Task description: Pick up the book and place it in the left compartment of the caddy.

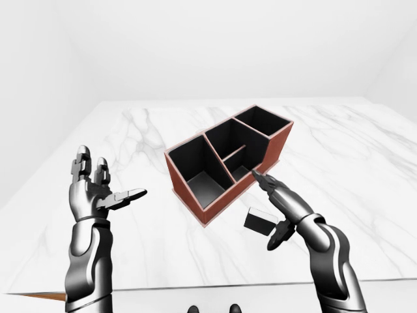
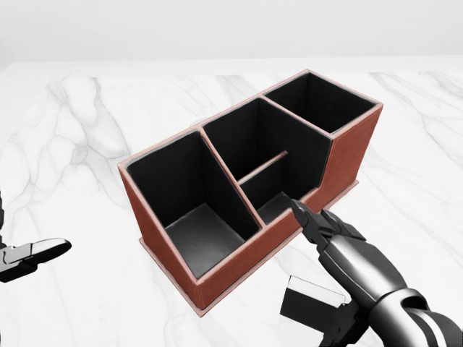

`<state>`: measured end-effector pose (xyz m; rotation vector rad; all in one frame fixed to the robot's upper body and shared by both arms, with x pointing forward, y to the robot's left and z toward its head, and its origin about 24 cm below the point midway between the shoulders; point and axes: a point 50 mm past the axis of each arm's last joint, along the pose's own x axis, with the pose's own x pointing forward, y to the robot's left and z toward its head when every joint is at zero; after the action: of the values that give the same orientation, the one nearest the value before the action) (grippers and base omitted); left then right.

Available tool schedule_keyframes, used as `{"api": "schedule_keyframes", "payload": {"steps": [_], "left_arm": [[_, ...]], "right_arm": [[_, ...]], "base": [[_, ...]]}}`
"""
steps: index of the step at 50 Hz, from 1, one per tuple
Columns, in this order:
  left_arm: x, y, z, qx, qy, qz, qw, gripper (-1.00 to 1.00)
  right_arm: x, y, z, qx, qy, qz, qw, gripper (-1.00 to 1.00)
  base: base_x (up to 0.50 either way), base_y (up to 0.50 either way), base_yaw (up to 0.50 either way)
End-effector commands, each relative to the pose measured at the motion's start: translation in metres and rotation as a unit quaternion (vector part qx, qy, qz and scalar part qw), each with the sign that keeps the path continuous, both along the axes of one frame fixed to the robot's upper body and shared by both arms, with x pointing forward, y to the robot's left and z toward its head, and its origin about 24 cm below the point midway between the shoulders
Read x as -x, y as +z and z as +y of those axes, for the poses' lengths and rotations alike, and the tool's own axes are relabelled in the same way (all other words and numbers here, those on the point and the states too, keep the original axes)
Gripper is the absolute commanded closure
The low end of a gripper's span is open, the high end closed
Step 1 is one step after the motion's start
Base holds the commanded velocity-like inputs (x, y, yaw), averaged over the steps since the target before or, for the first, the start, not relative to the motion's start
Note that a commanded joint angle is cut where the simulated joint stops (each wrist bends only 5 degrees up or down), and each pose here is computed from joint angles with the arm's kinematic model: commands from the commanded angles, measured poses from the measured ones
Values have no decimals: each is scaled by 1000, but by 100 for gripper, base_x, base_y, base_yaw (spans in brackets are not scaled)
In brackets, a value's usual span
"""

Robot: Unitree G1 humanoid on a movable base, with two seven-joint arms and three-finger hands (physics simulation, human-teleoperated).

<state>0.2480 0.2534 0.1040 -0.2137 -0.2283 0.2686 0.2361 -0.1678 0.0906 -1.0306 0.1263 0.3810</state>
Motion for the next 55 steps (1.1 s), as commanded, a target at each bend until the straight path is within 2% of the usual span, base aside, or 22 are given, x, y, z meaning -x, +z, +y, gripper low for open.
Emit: {"api": "schedule_keyframes", "payload": {"steps": [1, 31, 55], "left_arm": [[1, 2, 1, 0, 3, -5, 1000, -100], [2, 2, 2, 1, 2, -5, 1000, -100], [0, -2, 0, 1, -1, 3, 1000, -100]], "right_arm": [[-3, -5, -3, 17, -9, 16, 1000, -100], [0, -30, -26, -10, -53, 56, 997, -100], [-5, -45, -38, -4, -52, 107, 993, -100]], "base": [[0, 0, 0], [0, 0, 0], [0, 0, 0]]}}
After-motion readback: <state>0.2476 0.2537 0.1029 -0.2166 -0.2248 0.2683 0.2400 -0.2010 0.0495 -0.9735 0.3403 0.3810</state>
